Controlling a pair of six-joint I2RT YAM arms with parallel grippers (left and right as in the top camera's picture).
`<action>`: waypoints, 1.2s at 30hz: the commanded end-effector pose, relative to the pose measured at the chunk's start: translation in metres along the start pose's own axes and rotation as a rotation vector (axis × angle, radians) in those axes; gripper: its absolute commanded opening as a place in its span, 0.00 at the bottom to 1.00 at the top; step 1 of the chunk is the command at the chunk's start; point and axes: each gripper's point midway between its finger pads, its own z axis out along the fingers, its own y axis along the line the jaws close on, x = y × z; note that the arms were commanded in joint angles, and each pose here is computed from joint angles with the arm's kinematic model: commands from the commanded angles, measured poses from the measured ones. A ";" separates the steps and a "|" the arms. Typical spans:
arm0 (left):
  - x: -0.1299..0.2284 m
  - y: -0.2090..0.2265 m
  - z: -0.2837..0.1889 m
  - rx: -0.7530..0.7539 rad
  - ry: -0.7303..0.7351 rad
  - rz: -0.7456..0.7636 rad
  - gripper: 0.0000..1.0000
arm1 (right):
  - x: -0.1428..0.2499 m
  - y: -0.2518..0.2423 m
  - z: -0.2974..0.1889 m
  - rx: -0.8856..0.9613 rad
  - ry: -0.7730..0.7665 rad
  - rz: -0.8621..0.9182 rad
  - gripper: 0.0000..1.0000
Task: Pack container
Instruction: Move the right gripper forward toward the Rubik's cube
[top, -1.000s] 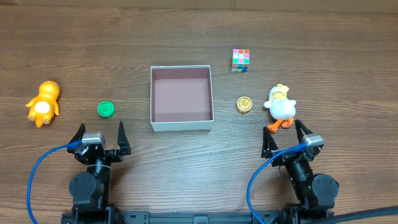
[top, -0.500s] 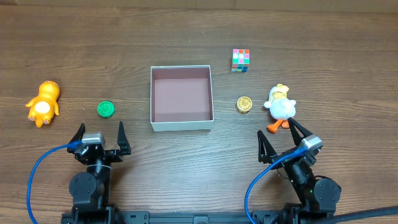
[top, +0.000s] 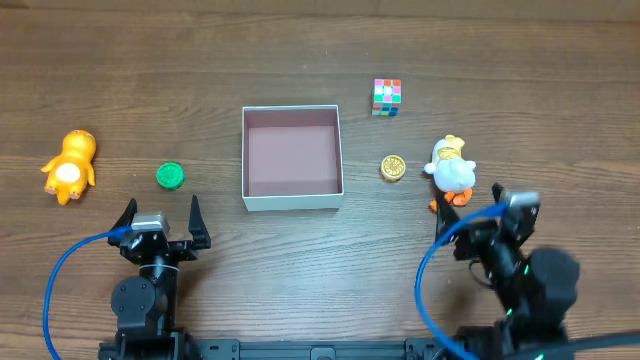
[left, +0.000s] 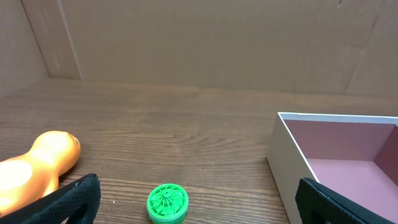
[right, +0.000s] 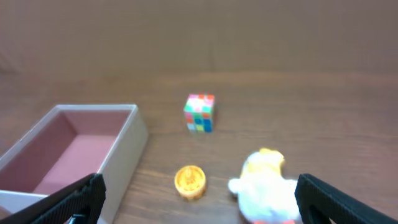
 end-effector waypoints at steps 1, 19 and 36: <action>-0.001 0.002 0.000 -0.010 -0.007 0.021 1.00 | -0.028 -0.012 0.015 0.059 0.110 0.012 1.00; -0.001 0.002 0.000 -0.010 -0.007 0.021 1.00 | -0.047 0.007 0.099 0.030 0.585 0.111 1.00; -0.001 0.002 0.000 -0.010 -0.007 0.021 1.00 | -0.020 0.055 0.151 -0.090 0.696 0.045 1.00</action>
